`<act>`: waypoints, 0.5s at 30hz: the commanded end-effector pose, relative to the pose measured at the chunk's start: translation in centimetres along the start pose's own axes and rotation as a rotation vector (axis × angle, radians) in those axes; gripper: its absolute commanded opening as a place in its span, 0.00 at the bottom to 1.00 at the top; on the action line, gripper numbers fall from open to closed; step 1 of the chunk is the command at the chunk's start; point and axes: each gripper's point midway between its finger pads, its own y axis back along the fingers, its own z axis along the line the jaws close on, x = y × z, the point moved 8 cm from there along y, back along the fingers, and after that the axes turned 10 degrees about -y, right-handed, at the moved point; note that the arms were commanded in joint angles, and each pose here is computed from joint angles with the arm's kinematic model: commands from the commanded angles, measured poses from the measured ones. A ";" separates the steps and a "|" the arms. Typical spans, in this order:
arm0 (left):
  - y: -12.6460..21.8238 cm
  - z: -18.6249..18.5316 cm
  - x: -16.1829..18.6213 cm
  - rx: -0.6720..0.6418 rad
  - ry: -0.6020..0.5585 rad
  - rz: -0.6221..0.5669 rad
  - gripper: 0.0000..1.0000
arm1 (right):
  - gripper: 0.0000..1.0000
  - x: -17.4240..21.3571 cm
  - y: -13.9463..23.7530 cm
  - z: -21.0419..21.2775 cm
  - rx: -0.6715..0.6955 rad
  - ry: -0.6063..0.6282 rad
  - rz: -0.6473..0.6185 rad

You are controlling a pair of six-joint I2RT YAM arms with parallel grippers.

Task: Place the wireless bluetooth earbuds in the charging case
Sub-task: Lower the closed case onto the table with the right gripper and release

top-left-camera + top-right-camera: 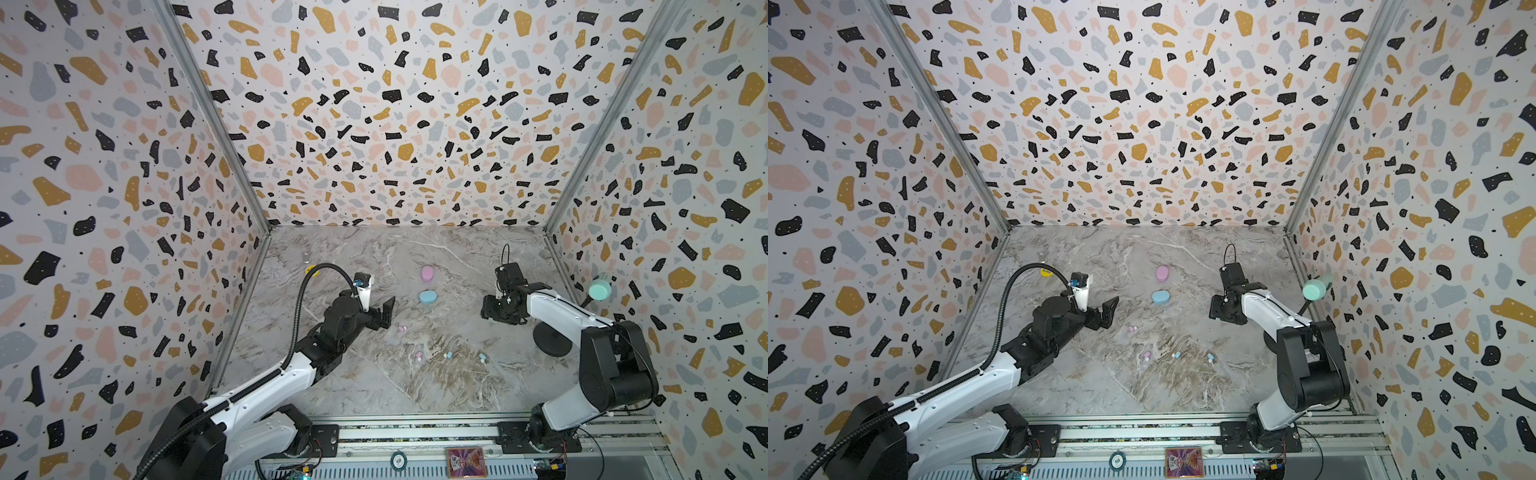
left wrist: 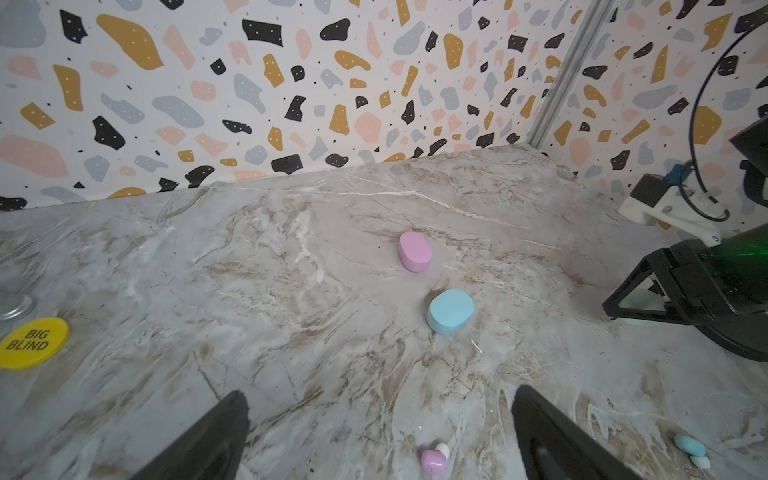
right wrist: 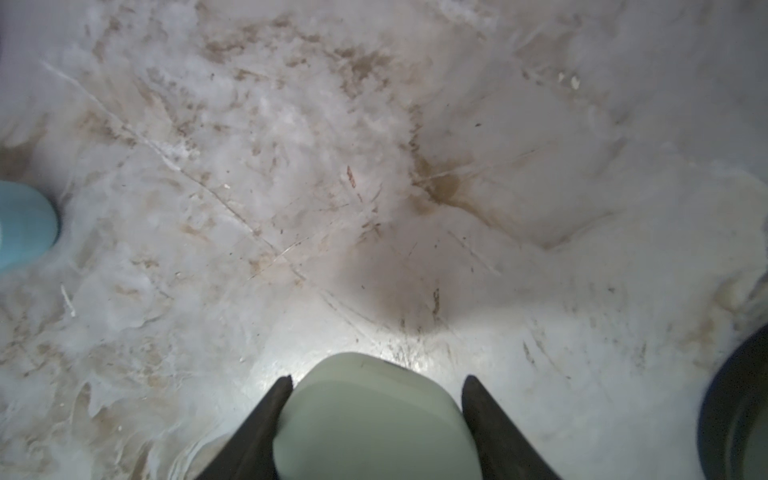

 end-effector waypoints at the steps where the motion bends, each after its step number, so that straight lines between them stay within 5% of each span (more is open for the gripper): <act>1: 0.0 0.2 -1.6 -0.031 0.027 -0.024 1.00 | 0.55 -0.1 -0.7 -1.0 0.045 -0.013 -0.019; 9: -0.7 -0.4 -1.3 0.024 -0.016 0.050 1.00 | 0.58 0.7 -2.1 -2.3 0.086 -0.049 0.015; 15: -0.9 -0.5 -1.3 0.032 0.007 0.062 1.00 | 0.73 1.0 -2.2 -2.8 0.099 -0.052 0.042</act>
